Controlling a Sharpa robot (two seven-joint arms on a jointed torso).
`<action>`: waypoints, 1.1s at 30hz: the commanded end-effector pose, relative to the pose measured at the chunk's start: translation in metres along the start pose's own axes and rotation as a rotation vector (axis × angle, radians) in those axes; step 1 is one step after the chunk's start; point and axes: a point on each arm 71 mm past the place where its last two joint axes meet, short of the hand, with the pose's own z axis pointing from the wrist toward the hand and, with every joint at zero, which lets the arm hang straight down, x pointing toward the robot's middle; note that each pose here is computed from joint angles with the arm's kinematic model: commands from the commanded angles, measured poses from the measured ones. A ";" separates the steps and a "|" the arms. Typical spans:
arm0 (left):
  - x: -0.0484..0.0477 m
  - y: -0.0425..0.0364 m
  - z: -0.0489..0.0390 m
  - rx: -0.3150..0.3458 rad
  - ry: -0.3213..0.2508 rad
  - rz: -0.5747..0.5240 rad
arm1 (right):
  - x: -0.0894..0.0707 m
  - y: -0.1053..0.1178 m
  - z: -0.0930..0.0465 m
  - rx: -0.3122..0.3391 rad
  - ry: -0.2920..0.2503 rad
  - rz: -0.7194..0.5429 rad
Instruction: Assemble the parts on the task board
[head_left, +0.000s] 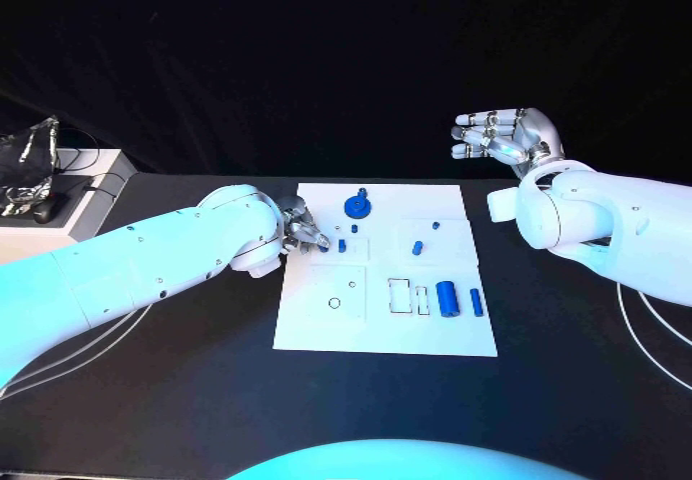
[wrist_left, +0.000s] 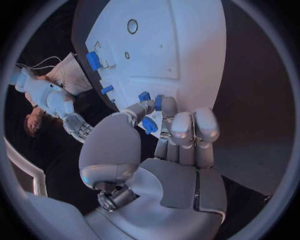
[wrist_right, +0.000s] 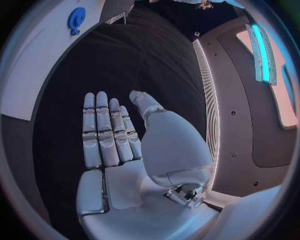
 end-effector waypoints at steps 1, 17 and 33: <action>0.0014 0.0017 0.0007 -0.008 0.012 0.027 | 0.002 0.001 0.000 -0.013 0.018 0.002; -0.0003 0.0052 0.0012 -0.024 0.005 0.036 | 0.001 0.001 0.000 -0.015 0.017 -0.003; 0.0028 0.0002 0.0028 -0.016 0.022 0.018 | 0.001 0.001 0.000 -0.013 0.019 -0.003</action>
